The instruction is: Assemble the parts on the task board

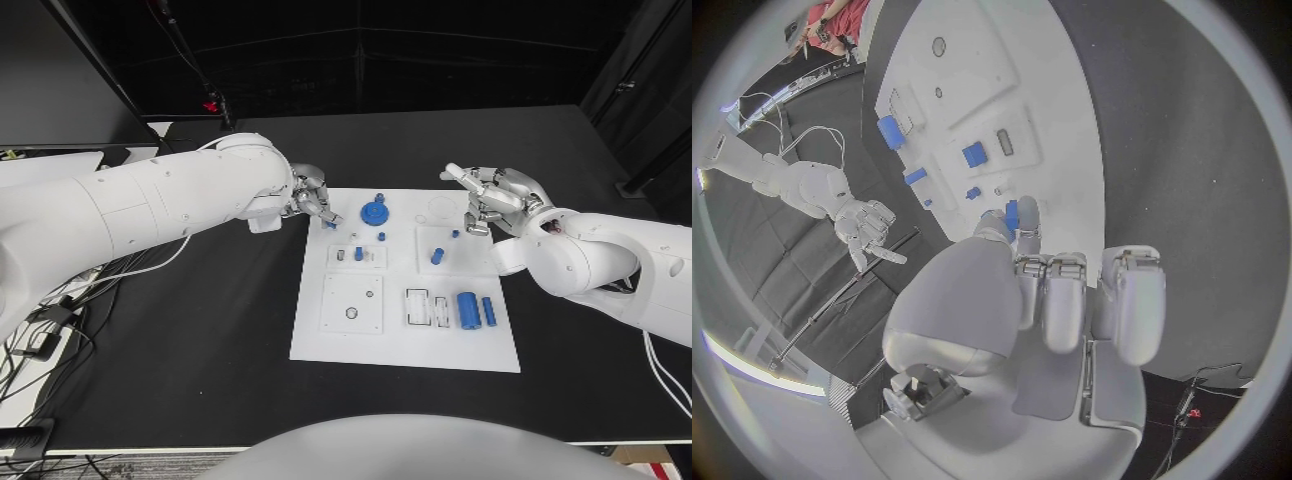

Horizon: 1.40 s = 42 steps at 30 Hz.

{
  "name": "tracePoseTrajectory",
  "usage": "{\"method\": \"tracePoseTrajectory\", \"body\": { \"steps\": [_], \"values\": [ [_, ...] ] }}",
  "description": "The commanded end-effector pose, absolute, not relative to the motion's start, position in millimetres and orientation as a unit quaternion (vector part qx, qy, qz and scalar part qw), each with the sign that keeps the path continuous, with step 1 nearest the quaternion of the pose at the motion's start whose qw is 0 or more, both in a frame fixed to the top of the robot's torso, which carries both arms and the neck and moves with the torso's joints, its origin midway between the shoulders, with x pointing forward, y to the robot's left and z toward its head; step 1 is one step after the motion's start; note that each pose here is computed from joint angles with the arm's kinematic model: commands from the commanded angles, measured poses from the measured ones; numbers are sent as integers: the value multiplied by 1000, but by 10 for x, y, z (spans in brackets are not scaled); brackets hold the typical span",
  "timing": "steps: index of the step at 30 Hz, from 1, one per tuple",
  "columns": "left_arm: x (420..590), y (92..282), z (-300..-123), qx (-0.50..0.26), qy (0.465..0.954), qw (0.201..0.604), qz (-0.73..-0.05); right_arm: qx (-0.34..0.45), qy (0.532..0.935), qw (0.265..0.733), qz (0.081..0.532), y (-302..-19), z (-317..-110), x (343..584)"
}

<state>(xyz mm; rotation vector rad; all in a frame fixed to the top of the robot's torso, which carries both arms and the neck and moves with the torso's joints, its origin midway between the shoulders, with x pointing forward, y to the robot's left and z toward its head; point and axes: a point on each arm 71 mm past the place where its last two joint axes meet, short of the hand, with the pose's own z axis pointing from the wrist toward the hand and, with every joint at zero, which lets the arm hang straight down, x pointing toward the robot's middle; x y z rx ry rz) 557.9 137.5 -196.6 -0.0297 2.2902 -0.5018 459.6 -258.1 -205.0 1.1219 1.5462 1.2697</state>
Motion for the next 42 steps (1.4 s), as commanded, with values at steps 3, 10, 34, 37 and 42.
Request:
{"method": "tracePoseTrajectory", "body": {
  "steps": [3, 10, 34, 37, 42],
  "values": [
    [5476, 1399, -1998, -40, 916, 365, -164, 443, 613, 411, 508, -2568, -2036, 4592],
    [5357, 1330, -2031, -31, 917, 366, -154, 443, 613, 412, 508, -2569, -2035, 4591],
    [5230, 1132, -2148, -8, 923, 351, -158, 442, 613, 410, 510, -2560, -2035, 4590],
    [5226, 1133, -2166, -7, 924, 349, -154, 442, 613, 410, 510, -2560, -2035, 4589],
    [5220, 1145, -2189, -1, 923, 354, -153, 441, 613, 410, 511, -2556, -2035, 4590]
  ]
}}
